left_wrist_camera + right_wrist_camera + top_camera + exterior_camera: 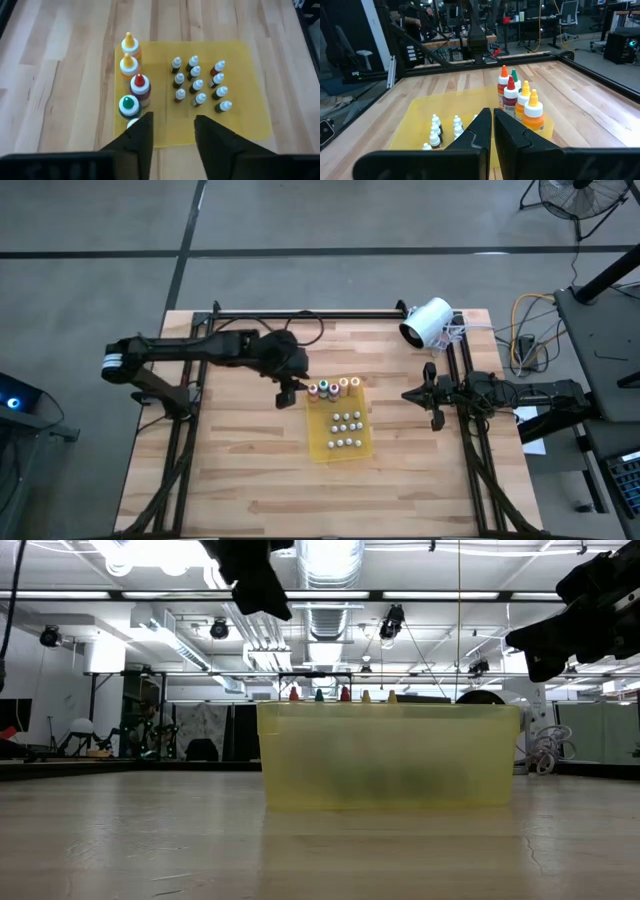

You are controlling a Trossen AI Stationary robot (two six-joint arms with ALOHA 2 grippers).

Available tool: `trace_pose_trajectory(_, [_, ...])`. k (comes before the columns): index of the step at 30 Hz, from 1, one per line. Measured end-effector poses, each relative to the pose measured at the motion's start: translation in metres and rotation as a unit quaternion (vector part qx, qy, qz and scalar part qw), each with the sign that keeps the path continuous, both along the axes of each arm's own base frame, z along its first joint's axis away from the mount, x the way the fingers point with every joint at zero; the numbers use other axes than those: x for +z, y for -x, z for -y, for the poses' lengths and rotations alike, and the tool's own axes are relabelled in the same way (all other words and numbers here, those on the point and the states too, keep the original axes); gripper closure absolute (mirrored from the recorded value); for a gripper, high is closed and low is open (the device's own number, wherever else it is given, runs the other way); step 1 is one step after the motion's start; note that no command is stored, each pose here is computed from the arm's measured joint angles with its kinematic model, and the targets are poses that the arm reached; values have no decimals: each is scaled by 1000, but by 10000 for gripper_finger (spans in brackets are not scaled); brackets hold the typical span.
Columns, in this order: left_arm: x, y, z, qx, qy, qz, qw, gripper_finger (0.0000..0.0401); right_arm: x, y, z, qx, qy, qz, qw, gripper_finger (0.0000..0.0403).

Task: Pick & Place food coloring
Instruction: Return to Home Position

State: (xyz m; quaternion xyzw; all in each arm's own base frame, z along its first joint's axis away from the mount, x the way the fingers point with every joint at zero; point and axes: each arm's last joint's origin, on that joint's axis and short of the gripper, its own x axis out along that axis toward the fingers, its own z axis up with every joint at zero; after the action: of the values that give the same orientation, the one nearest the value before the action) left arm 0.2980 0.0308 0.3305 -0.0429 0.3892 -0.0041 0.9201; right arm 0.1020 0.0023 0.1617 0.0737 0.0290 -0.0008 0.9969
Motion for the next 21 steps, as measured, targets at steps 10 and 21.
trace_pose_trajectory(10, [-15, 50, 6, 1, -5, 61, 998, 371, 0, 0, 0, 0, 0, 0, 1000, 390])
trace_pose_trajectory(21, [-41, 80, 12, -33, 6, 158, 987, 401, 0, 0, 0, 0, 0, 0, 1000, 390])
